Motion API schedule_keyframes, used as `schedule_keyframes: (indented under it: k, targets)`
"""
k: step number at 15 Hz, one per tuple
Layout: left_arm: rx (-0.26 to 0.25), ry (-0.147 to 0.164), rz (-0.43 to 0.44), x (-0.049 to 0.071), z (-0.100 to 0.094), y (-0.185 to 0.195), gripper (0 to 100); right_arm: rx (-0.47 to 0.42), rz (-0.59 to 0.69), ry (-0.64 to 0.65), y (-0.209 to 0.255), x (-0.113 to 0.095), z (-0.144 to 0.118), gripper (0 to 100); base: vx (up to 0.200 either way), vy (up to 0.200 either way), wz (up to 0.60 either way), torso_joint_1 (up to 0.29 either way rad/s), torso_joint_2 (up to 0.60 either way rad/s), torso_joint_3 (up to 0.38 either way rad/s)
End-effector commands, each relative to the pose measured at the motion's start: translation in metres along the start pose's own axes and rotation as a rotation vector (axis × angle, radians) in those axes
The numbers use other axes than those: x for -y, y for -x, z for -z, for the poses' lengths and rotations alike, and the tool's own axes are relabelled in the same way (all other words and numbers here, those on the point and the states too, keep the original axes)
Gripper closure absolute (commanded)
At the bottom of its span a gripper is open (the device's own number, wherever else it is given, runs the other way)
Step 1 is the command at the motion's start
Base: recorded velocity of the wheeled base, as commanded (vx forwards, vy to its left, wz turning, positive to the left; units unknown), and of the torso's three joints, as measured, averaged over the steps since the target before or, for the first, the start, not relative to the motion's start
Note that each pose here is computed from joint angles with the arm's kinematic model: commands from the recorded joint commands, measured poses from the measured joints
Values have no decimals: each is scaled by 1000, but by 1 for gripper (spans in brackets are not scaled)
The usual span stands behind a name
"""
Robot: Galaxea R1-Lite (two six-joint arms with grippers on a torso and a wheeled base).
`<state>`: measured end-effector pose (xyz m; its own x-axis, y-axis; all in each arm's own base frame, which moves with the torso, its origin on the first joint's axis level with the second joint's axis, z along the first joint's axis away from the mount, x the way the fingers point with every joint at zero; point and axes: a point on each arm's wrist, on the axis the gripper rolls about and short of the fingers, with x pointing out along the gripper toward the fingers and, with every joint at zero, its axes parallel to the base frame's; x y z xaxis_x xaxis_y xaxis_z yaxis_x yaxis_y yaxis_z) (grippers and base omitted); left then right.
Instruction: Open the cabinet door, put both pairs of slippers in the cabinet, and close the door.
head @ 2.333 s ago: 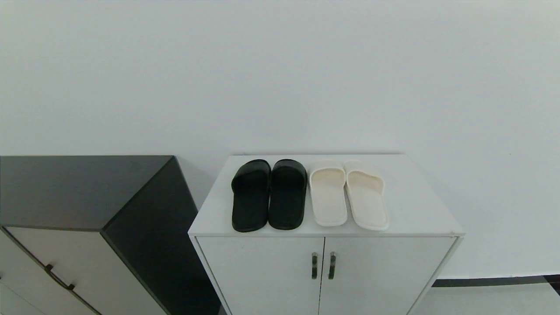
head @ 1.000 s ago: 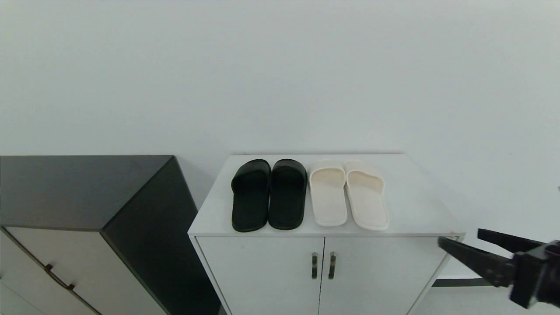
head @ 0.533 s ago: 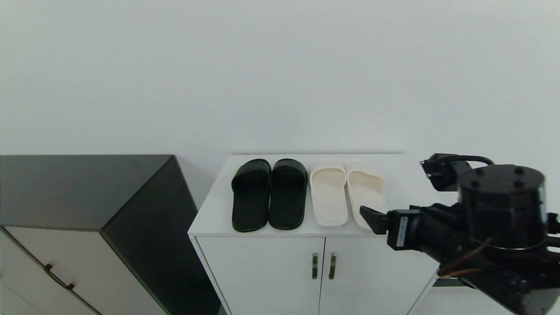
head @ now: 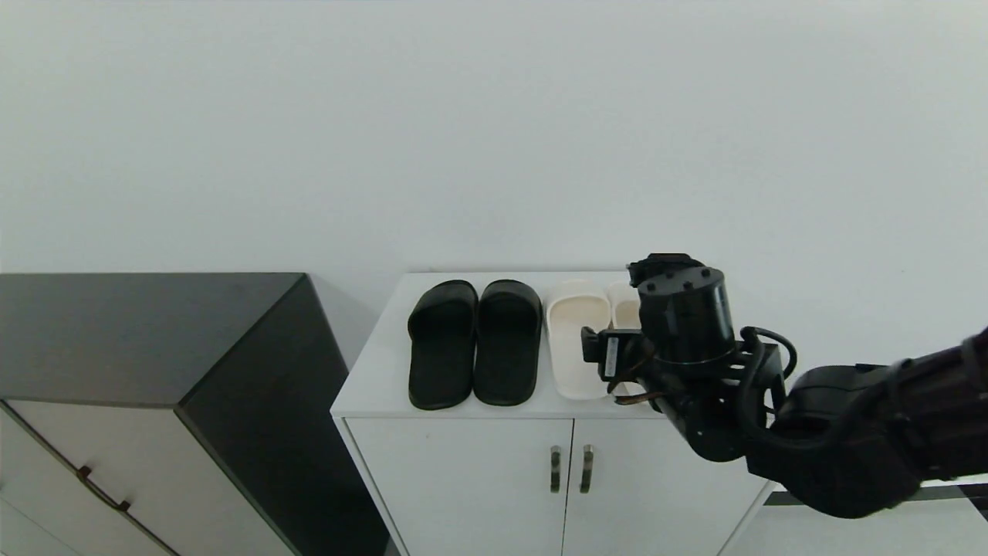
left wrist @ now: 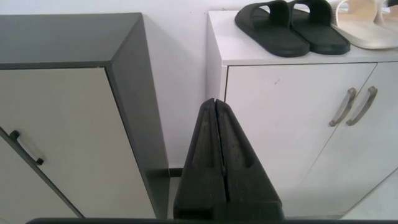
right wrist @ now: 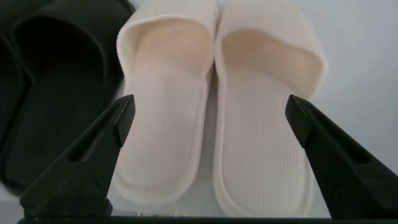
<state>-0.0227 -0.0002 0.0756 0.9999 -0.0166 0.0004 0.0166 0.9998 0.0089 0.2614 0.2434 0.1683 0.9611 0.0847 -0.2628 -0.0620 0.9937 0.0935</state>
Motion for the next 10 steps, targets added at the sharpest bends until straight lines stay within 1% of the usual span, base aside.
schedule_keyframes:
  k: [1,7,10]
  targets:
    - [0,0,0,0,0,0,100,-13,27,41,-29,-8,13,0,0,0,0,0,0,0]
    - [0,1,0,0,0,0,100,7,66,27,-71,-11,14,0,0,0,0,0,0,0]
    - [0,1,0,0,0,0,100,23,73,38,-82,-13,11,0,0,0,0,0,0,0]
